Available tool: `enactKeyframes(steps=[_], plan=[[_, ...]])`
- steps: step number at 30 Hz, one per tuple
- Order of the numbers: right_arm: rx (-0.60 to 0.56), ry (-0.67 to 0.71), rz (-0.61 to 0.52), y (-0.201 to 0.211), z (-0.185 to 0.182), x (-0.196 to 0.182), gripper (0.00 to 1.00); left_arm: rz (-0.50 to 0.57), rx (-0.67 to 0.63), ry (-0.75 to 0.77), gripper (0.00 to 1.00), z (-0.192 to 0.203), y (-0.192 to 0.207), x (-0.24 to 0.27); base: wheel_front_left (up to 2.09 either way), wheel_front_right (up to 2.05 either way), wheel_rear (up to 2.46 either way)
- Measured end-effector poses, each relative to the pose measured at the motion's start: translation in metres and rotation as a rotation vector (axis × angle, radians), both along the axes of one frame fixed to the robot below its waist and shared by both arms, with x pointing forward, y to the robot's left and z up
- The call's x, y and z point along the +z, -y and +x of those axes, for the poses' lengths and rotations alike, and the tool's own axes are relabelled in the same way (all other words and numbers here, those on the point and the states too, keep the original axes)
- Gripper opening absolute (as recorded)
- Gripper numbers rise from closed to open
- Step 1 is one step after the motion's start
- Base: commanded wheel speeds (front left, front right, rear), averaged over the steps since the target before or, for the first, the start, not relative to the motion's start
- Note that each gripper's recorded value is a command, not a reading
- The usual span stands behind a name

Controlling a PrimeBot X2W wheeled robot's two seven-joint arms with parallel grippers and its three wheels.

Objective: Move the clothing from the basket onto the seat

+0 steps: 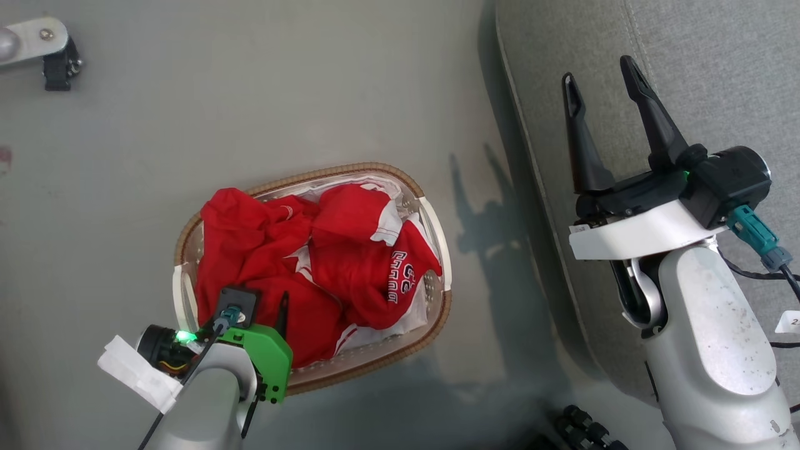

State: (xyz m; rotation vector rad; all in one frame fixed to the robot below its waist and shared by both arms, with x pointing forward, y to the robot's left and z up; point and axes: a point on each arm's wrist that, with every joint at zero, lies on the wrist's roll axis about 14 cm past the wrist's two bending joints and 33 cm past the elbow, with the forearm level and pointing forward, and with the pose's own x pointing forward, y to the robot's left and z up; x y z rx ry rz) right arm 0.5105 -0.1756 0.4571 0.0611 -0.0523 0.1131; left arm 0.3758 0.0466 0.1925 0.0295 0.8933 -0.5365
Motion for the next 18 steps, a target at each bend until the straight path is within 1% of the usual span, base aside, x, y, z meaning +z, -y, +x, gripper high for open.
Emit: enactKeyframes(steps=[8, 18], plan=[[-0.018, -0.043, 0.009, 0.008, 0.004, -0.022, 1.00, 0.080, -0.076, -0.128, 1.00, -0.017, -0.004, -0.038, 0.00, 0.00, 0.00], [-0.026, -0.076, 0.021, 0.012, 0.011, -0.043, 1.00, 0.119, -0.175, -0.219, 1.00, -0.022, 0.003, -0.069, 0.00, 0.00, 0.00]])
